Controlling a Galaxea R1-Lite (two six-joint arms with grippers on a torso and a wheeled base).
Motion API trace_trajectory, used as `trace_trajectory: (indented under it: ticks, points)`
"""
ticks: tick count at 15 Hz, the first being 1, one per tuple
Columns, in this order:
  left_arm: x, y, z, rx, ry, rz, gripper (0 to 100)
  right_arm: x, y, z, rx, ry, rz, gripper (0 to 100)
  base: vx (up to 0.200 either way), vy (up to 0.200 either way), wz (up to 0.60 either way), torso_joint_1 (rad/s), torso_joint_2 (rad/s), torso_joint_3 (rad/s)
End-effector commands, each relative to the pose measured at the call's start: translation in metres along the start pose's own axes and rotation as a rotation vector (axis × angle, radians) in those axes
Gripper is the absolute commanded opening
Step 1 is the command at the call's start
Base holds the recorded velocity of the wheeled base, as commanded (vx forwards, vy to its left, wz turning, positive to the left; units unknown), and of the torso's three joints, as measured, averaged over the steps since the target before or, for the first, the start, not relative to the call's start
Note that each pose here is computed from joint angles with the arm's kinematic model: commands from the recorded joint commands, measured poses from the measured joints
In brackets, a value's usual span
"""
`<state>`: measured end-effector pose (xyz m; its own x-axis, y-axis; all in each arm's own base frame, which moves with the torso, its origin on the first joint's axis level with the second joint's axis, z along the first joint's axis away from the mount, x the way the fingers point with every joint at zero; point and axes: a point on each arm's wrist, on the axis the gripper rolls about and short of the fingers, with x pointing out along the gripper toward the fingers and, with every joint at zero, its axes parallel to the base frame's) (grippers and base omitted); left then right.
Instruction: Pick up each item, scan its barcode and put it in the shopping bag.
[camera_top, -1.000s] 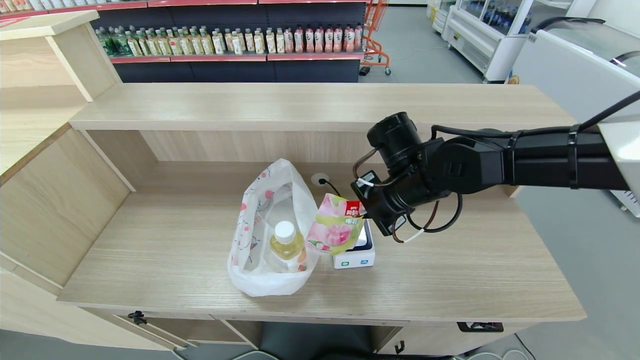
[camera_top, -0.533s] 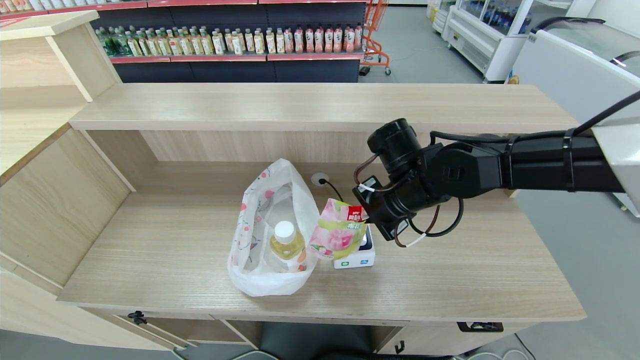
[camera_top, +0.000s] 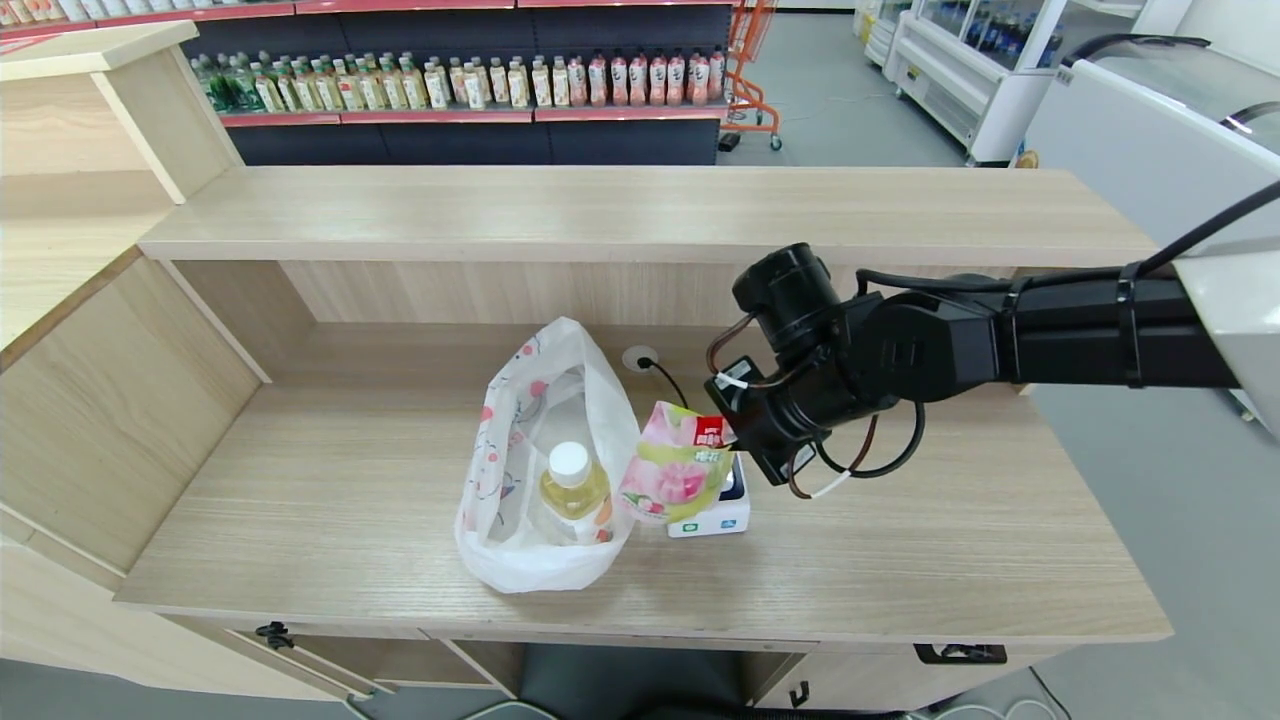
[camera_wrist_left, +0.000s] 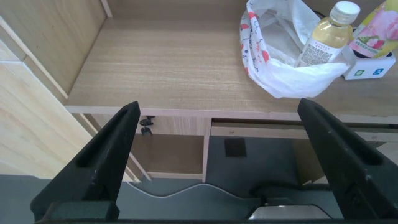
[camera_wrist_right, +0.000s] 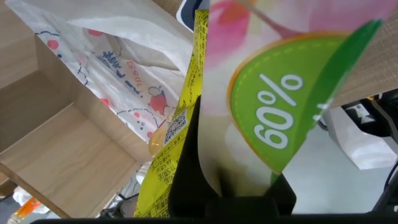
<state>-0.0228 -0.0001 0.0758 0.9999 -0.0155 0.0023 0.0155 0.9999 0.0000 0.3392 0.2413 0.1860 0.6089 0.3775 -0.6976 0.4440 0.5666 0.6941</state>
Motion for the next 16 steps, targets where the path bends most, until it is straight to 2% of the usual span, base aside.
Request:
trace_trajectory:
  ticks: [1, 10, 12, 13, 16]
  points:
    - [0.000, 0.000, 0.000, 0.000, -0.001, 0.000, 100, 0.001, -0.001, 0.000, 0.000, -0.004, -0.005, 0, 0.000, 0.000, 0.00, 0.000, 0.00, 0.000]
    - [0.000, 0.000, 0.000, 0.000, -0.001, 0.000, 100, -0.001, 0.003, -0.003, 0.002, -0.022, 0.009, 0, 0.000, 0.000, 0.00, 0.000, 0.00, 0.000]
    - [0.000, 0.000, 0.000, 0.000, -0.001, 0.000, 100, -0.024, 0.010, -0.003, -0.011, -0.052, 0.051, 0, 0.000, 0.000, 0.00, 0.000, 0.00, 0.000]
    - [0.000, 0.000, 0.000, 0.000, -0.001, 0.000, 100, -0.050, 0.016, -0.004, -0.066, -0.101, 0.094, 0, 0.000, 0.000, 0.00, 0.000, 0.00, 0.000]
    - [0.000, 0.000, 0.000, 0.000, 0.001, 0.000, 100, -0.125, 0.025, -0.010, -0.392, -0.273, 0.216, 0, 0.000, 0.000, 0.00, 0.000, 0.00, 0.000]
